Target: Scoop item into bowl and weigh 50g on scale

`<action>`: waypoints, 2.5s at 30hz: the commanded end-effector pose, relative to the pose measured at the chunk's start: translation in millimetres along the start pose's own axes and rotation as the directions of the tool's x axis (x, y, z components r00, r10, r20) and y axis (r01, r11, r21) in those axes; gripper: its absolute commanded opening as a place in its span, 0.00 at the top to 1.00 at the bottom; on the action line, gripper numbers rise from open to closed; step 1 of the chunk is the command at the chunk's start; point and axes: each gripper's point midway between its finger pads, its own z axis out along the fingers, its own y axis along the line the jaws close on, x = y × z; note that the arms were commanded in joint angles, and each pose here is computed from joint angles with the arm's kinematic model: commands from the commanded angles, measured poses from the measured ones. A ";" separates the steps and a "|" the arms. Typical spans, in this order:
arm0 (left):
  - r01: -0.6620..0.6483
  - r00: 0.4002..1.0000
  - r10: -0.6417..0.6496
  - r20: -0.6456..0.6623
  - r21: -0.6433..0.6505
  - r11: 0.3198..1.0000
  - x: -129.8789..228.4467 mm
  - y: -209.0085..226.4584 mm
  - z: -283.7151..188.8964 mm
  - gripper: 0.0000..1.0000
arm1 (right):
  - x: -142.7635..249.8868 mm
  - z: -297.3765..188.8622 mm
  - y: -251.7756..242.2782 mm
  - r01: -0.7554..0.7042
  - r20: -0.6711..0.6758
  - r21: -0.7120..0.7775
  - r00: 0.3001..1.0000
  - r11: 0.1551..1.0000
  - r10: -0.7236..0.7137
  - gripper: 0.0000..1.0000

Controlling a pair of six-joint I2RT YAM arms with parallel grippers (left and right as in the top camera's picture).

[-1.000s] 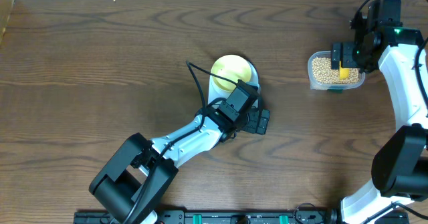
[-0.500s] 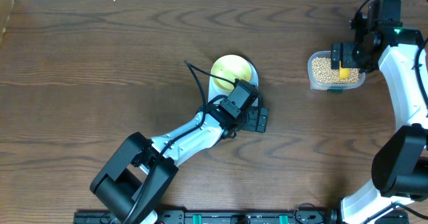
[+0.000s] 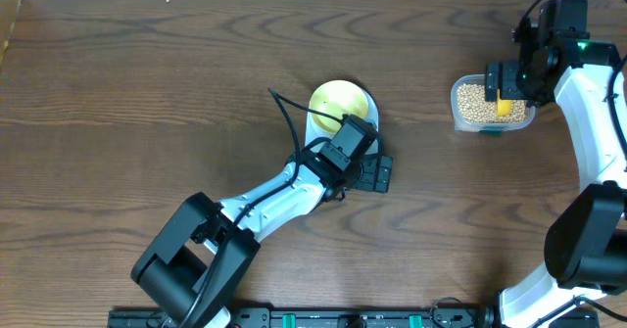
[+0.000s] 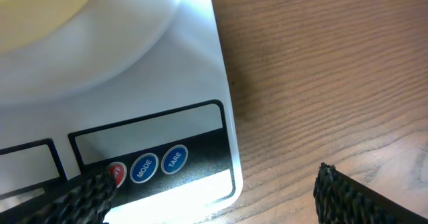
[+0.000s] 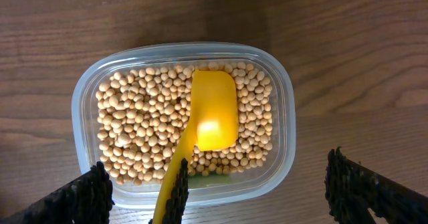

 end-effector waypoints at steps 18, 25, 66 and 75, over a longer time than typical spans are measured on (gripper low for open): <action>0.066 0.991 -0.078 -0.109 -0.111 0.992 36.2 40.1 29.8 0.02 | 1.9 2.2 -6.8 -0.017 -0.007 0.013 1.000 1.000 0.017 0.01; 0.091 0.988 -0.104 -0.116 -0.117 0.989 36.9 44.6 31.7 0.02 | 1.9 2.2 -6.8 -0.017 -0.007 0.013 1.000 1.000 0.017 0.01; -0.117 0.992 0.121 -0.046 0.076 0.990 13.4 -2.9 -75.6 0.02 | 1.9 2.2 -6.8 -0.017 -0.007 0.013 1.000 1.000 0.017 0.01; -0.119 0.988 0.085 -0.128 -0.295 0.948 36.5 71.9 -89.1 0.02 | 1.9 2.2 -6.8 -0.017 -0.007 0.013 1.000 1.000 0.017 0.01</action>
